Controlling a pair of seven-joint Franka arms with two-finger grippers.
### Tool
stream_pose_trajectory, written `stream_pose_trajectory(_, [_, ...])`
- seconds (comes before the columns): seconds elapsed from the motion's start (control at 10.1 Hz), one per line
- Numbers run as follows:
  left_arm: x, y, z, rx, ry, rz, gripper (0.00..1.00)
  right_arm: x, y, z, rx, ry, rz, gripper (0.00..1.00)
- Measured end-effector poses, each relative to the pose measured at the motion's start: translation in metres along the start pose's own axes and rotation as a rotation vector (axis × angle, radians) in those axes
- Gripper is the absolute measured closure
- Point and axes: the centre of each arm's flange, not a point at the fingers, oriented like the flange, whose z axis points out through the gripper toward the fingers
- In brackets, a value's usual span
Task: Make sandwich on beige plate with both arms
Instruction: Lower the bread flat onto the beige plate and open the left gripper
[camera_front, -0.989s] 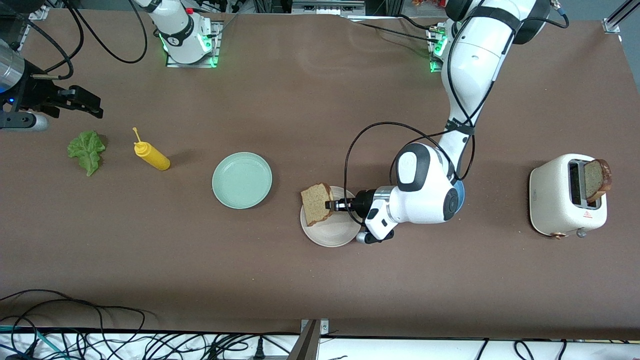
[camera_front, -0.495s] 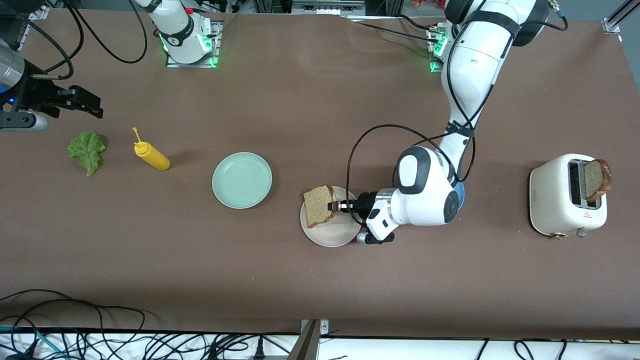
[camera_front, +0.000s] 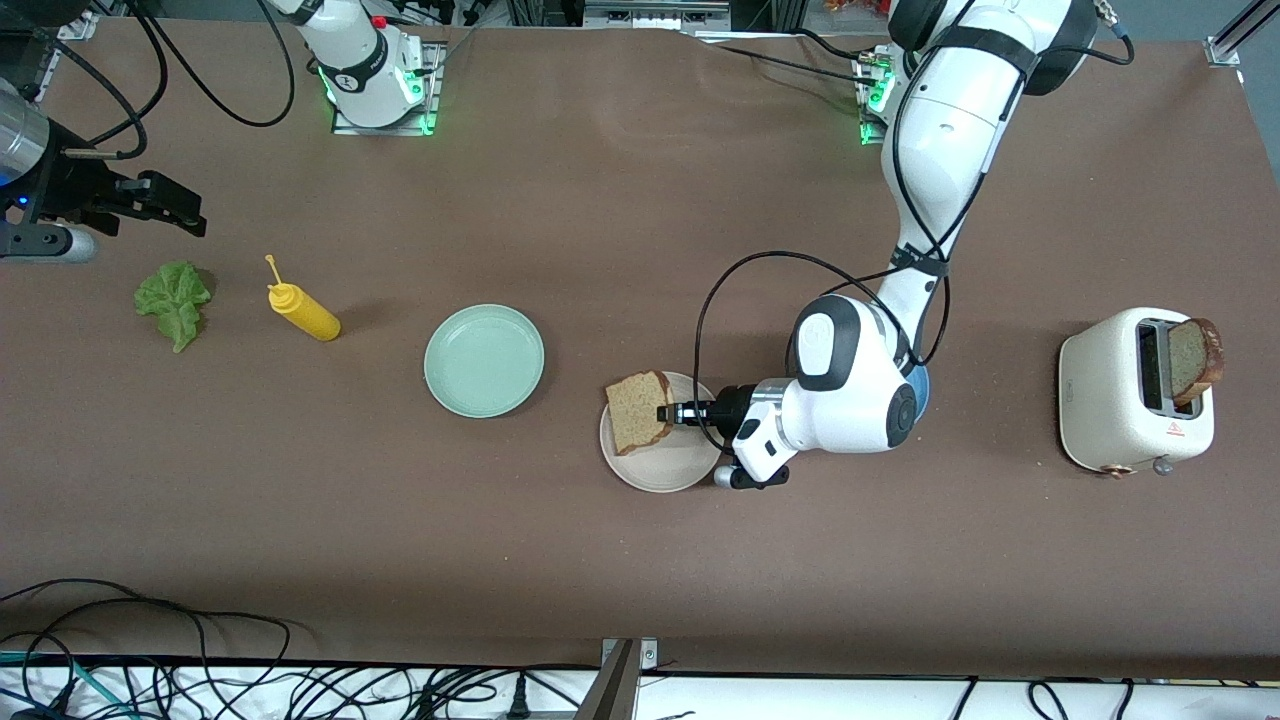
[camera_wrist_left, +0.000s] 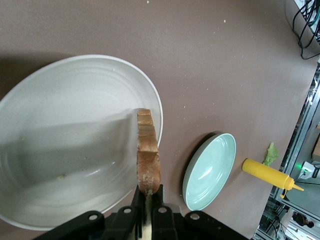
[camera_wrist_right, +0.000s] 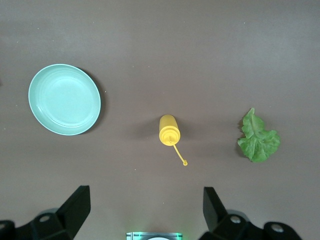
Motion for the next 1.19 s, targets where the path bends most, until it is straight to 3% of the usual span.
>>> stream_pose_trajectory(0.4, [0.01,-0.015,-0.011,0.003,0.016,0.058,0.44,0.0,0.0,0.0,0.0,0.0,0.0,0.0])
stream_pose_trajectory(0.59, [0.012,-0.022,-0.011,0.006,0.017,0.061,0.13,0.0,0.0,0.0,0.0,0.0,0.0,0.0])
stream_pose_trajectory(0.99, [0.022,-0.036,-0.027,0.022,0.041,0.083,0.02,0.0,0.0,0.0,0.0,0.0,0.003,0.0])
stream_pose_trajectory(1.19, [0.031,-0.046,-0.046,0.078,0.062,0.107,0.0,0.0,-0.001,0.0,0.0,0.004,0.017,0.0])
